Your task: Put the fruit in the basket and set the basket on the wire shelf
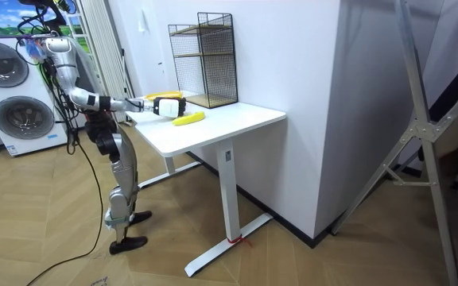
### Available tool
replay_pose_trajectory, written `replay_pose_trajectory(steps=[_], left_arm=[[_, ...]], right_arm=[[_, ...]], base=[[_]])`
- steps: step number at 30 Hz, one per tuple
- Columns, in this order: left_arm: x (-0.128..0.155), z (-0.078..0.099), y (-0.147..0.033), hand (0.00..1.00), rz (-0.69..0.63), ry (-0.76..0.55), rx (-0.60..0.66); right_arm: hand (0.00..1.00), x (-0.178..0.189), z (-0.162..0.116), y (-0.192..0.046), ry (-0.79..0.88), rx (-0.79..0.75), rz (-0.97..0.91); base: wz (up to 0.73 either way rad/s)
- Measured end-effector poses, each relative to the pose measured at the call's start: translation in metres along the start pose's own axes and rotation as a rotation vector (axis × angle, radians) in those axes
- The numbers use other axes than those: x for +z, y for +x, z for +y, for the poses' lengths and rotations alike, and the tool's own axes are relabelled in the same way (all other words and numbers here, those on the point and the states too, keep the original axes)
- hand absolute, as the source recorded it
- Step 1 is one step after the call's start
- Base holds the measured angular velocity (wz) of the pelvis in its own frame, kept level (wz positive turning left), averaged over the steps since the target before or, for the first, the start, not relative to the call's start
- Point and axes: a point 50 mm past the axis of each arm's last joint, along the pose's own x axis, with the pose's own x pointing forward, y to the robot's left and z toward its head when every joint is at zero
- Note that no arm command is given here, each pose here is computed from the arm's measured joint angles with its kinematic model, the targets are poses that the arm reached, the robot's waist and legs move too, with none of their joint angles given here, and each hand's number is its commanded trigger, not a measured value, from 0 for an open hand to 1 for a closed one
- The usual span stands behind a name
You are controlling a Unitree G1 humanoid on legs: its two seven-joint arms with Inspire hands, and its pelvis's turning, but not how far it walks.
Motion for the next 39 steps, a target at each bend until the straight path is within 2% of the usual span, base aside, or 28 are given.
replay_pose_trajectory(steps=[11, 16, 22, 29, 39], left_arm=[[-0.001, -0.001, 0.000, 0.00, 0.004, -0.008, -0.007], [0.008, 0.000, 0.002, 0.00, -0.016, -0.008, -0.004], [0.013, 0.001, 0.003, 0.00, -0.040, 0.012, -0.005], [0.013, 0.001, 0.003, 0.00, -0.044, 0.015, -0.007], [0.006, -0.001, 0.003, 0.00, 0.002, 0.055, -0.030]], right_arm=[[1.00, 0.032, 0.010, 0.000, 0.007, 0.047, -0.137], [1.00, 0.050, 0.018, -0.002, -0.134, 0.071, -0.234], [1.00, 0.075, 0.027, -0.007, -0.219, 0.085, -0.358], [1.00, 0.076, 0.034, -0.008, -0.286, 0.117, -0.374], [1.00, 0.065, 0.066, -0.012, -0.404, 0.332, -0.334]], base=[[0.00], [0.00], [-0.01], [-0.03], [0.01]])
